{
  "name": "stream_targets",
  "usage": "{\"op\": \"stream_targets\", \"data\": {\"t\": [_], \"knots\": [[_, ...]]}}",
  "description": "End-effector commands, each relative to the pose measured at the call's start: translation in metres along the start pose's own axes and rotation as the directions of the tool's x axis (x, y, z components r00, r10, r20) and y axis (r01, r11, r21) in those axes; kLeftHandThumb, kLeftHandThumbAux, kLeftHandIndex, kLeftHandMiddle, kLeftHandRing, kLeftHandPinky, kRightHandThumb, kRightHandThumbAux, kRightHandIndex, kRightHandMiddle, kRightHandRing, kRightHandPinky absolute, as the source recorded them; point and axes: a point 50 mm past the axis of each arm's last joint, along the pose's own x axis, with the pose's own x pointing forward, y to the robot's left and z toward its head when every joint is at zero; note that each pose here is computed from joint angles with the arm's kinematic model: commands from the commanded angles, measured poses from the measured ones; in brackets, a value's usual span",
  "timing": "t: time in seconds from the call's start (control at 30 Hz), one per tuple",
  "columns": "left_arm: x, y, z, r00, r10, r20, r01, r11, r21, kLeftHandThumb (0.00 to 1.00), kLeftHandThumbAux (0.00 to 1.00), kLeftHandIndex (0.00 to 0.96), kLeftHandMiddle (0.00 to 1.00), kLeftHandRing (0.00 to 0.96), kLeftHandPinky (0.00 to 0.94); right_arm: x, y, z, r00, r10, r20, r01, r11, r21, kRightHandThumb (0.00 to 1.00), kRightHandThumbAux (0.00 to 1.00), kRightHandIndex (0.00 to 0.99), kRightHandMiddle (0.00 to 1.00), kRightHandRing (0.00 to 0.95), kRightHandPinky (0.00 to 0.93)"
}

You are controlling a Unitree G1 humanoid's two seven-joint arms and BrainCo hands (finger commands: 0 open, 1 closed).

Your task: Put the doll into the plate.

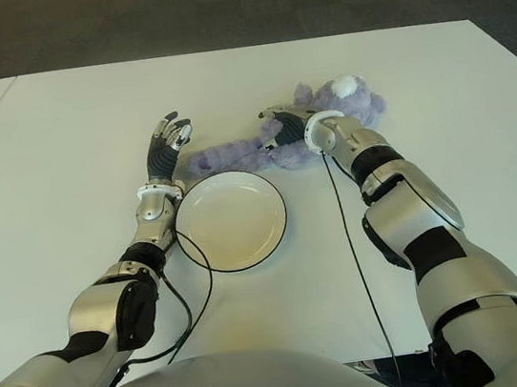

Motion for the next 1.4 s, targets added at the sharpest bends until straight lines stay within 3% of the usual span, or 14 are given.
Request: {"op": "stream_targets", "data": {"t": [0.03, 0.07, 0.17, 0.33, 0.47, 0.77, 0.93, 0.97, 1.07, 1.1, 1.17, 1.3, 1.4], "knots": [[-0.091, 0.017, -0.095, 0.908, 0.092, -0.408, -0.128, 0.99, -0.063, 0.0, 0.509, 0.158, 0.265, 0.25, 0.203, -0.021, 0.089, -0.019, 0.904, 0.426, -0.045, -0.427, 0.904, -0.025, 0.15, 0.491, 0.0, 0.0, 0.0, 0.078], [-0.09, 0.017, -0.095, 0.908, 0.091, -0.408, -0.128, 0.99, -0.064, 0.0, 0.511, 0.154, 0.262, 0.252, 0.216, -0.02, 0.08, -0.018, 0.907, 0.417, -0.058, -0.42, 0.907, -0.031, 0.098, 0.525, 0.0, 0.161, 0.26, 0.351], [-0.09, 0.017, -0.095, 0.908, 0.09, -0.409, -0.127, 0.99, -0.064, 0.0, 0.513, 0.152, 0.26, 0.252, 0.225, -0.019, 0.061, -0.015, 0.909, 0.411, -0.073, -0.415, 0.909, -0.045, 0.049, 0.542, 0.001, 0.279, 0.394, 0.49], [-0.09, 0.018, -0.095, 0.908, 0.087, -0.409, -0.124, 0.99, -0.065, 0.0, 0.508, 0.151, 0.259, 0.248, 0.202, -0.024, 0.037, -0.002, 0.897, 0.437, -0.07, -0.442, 0.891, -0.107, 0.006, 0.555, 0.089, 0.323, 0.41, 0.487], [-0.09, 0.019, -0.095, 0.909, 0.087, -0.409, -0.129, 0.989, -0.077, 0.0, 0.507, 0.155, 0.271, 0.261, 0.222, -0.028, 0.037, 0.003, 0.874, 0.479, -0.081, -0.486, 0.863, -0.138, 0.0, 0.569, 0.184, 0.351, 0.404, 0.453], [-0.09, 0.021, -0.095, 0.907, 0.091, -0.412, -0.137, 0.987, -0.083, 0.0, 0.497, 0.153, 0.262, 0.253, 0.212, -0.038, 0.036, 0.022, 0.854, 0.517, -0.058, -0.519, 0.836, -0.18, 0.0, 0.578, 0.259, 0.4, 0.429, 0.468], [-0.091, 0.023, -0.095, 0.908, 0.088, -0.41, -0.135, 0.987, -0.086, 0.0, 0.495, 0.15, 0.253, 0.244, 0.208, -0.048, 0.032, 0.036, 0.904, 0.427, -0.003, -0.417, 0.88, -0.228, 0.096, 0.607, 0.349, 0.485, 0.499, 0.551], [-0.091, 0.023, -0.095, 0.908, 0.087, -0.409, -0.134, 0.987, -0.087, 0.0, 0.495, 0.15, 0.25, 0.242, 0.209, -0.049, 0.031, 0.036, 0.914, 0.406, 0.005, -0.394, 0.89, -0.229, 0.216, 0.638, 0.402, 0.546, 0.559, 0.609], [-0.091, 0.023, -0.095, 0.91, 0.084, -0.406, -0.129, 0.988, -0.086, 0.0, 0.494, 0.149, 0.248, 0.24, 0.208, -0.052, 0.031, 0.037, 0.941, 0.335, 0.04, -0.319, 0.922, -0.218, 0.334, 0.663, 0.443, 0.605, 0.619, 0.669], [-0.091, 0.023, -0.095, 0.91, 0.083, -0.405, -0.128, 0.988, -0.086, 0.0, 0.49, 0.148, 0.246, 0.238, 0.204, -0.053, 0.031, 0.037, 0.949, 0.312, 0.053, -0.295, 0.932, -0.211, 0.607, 0.7, 0.436, 0.643, 0.664, 0.705], [-0.091, 0.024, -0.095, 0.911, 0.08, -0.404, -0.125, 0.988, -0.085, 0.0, 0.485, 0.146, 0.241, 0.232, 0.194, -0.055, 0.035, 0.034, 0.964, 0.25, 0.091, -0.231, 0.956, -0.179, 0.695, 0.709, 0.437, 0.679, 0.697, 0.729], [-0.092, 0.025, -0.095, 0.912, 0.08, -0.402, -0.123, 0.989, -0.083, 0.0, 0.482, 0.144, 0.234, 0.224, 0.188, -0.055, 0.044, 0.029, 0.978, 0.171, 0.123, -0.157, 0.981, -0.111, 0.714, 0.708, 0.441, 0.709, 0.724, 0.773], [-0.092, 0.025, -0.095, 0.912, 0.079, -0.402, -0.122, 0.989, -0.081, 0.0, 0.482, 0.142, 0.228, 0.22, 0.192, -0.056, 0.041, 0.032, 0.983, 0.111, 0.147, -0.103, 0.993, -0.056, 0.719, 0.707, 0.443, 0.733, 0.75, 0.783]]}}
